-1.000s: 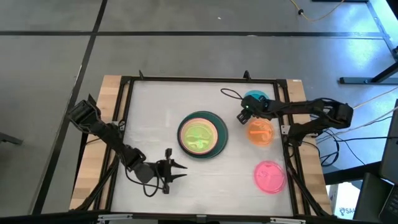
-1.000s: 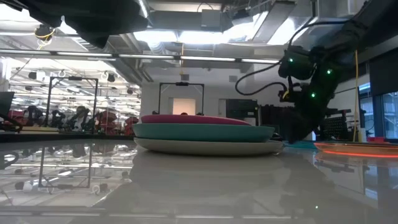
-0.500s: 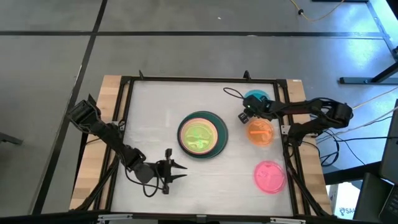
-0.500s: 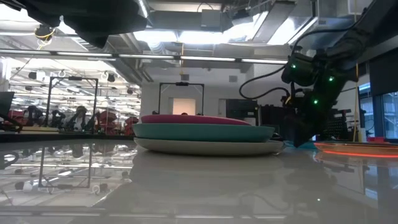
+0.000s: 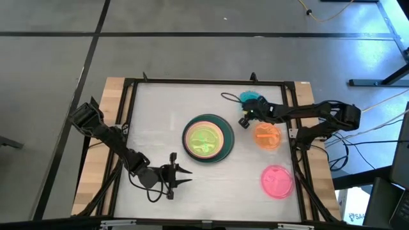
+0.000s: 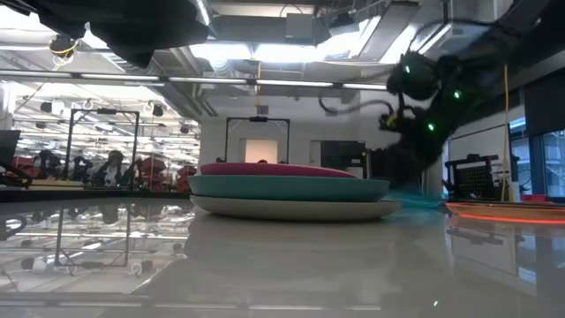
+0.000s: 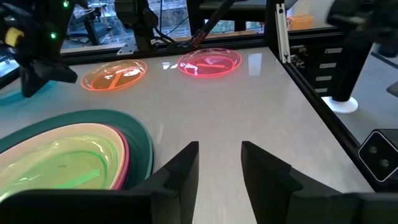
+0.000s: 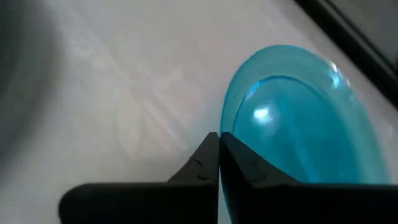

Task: Stack plastic plates
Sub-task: Stack the blue plate on top of the green plate

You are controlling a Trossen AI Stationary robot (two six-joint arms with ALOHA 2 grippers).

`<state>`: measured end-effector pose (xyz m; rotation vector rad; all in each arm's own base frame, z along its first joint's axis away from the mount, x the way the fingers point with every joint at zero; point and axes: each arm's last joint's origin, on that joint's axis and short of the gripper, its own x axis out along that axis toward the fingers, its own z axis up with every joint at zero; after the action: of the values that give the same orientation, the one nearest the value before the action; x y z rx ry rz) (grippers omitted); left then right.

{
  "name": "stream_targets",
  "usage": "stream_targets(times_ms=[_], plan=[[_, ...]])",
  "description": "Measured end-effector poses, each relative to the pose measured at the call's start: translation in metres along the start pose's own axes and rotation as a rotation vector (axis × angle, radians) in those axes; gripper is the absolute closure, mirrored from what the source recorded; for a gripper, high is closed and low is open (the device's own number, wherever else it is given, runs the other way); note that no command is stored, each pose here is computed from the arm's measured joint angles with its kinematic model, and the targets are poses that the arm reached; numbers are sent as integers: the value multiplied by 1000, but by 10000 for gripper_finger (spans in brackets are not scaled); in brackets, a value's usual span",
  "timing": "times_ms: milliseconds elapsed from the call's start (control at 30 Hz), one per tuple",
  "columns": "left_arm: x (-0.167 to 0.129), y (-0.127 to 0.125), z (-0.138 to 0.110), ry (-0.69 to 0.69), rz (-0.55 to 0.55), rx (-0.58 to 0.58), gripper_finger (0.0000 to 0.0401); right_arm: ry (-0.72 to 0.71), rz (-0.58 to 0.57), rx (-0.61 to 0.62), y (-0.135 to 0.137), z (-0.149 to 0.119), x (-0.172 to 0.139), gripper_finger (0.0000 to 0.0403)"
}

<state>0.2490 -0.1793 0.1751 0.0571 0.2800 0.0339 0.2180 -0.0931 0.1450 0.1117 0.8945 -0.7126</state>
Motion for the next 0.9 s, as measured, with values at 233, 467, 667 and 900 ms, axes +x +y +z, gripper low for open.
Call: stream_targets(times_ms=[233, 467, 667, 900], plan=[[0, 0, 0, 0, 0, 2, 287, -160, 136, -99, 44, 38, -30, 400], [0, 0, 0, 1, 0, 3, 287, -334, 284, -207, 86, 61, -68, 399], [0, 0, 0, 0, 0, 3, 287, -505, 494, -371, 119, 60, -95, 398], [0, 0, 0, 0, 0, 2, 287, -638, 687, -468, 144, 56, -111, 398]])
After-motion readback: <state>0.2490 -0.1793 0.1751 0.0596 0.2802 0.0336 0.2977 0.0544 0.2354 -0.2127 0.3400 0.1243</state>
